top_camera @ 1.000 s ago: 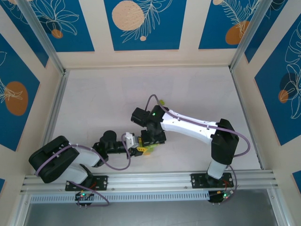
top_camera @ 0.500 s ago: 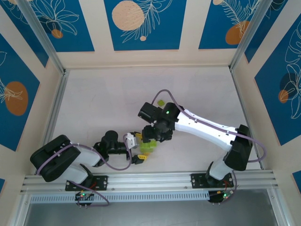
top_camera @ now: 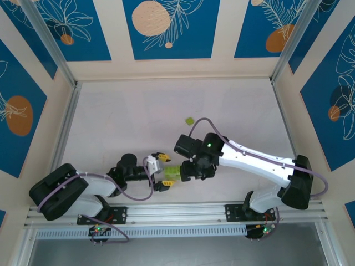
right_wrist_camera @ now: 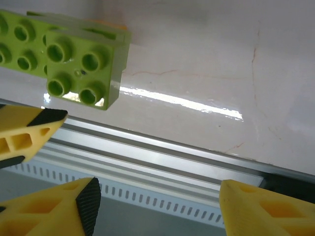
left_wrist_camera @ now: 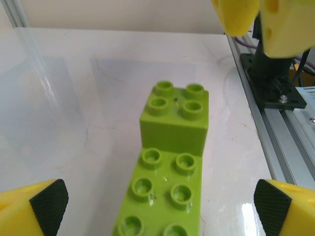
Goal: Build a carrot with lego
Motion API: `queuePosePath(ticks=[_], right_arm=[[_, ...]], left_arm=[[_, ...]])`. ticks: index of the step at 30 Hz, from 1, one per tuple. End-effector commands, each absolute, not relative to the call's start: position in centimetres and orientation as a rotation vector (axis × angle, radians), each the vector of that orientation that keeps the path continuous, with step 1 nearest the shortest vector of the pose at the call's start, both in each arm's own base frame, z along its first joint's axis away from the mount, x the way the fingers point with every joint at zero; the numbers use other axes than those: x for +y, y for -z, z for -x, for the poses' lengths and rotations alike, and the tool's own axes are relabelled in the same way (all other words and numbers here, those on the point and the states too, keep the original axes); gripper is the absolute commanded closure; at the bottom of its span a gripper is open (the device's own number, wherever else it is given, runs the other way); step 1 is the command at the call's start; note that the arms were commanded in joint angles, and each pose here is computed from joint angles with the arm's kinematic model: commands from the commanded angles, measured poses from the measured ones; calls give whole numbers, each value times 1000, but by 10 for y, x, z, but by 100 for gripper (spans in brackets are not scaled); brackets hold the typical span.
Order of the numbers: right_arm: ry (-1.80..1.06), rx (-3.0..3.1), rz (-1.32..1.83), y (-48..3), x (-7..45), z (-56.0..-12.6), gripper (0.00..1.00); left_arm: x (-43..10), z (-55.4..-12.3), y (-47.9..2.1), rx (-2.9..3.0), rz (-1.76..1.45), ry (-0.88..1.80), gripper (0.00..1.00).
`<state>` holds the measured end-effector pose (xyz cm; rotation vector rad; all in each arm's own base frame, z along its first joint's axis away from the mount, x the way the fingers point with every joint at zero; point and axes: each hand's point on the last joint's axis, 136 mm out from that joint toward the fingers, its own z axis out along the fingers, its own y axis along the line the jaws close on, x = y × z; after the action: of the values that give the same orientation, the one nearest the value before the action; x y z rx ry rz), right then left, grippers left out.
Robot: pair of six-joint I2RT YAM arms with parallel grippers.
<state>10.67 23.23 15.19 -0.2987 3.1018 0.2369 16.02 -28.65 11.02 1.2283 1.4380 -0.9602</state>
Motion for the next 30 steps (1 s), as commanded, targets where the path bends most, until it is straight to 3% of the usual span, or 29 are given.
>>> queuePosePath(ticks=[1,8,30], right_arm=[[-324,3141,277,-148,236,-92,35],[-348,3168,298,-125,246,-90,36],[-347,3132,197,-112,237,-147,39]], left_arm=[[-285,-161,-114,1418,-1219,946,1],[-287,-168,-119,1410,-1214,945,1],[-294,-170,-116,1412,-1269,1037,1]])
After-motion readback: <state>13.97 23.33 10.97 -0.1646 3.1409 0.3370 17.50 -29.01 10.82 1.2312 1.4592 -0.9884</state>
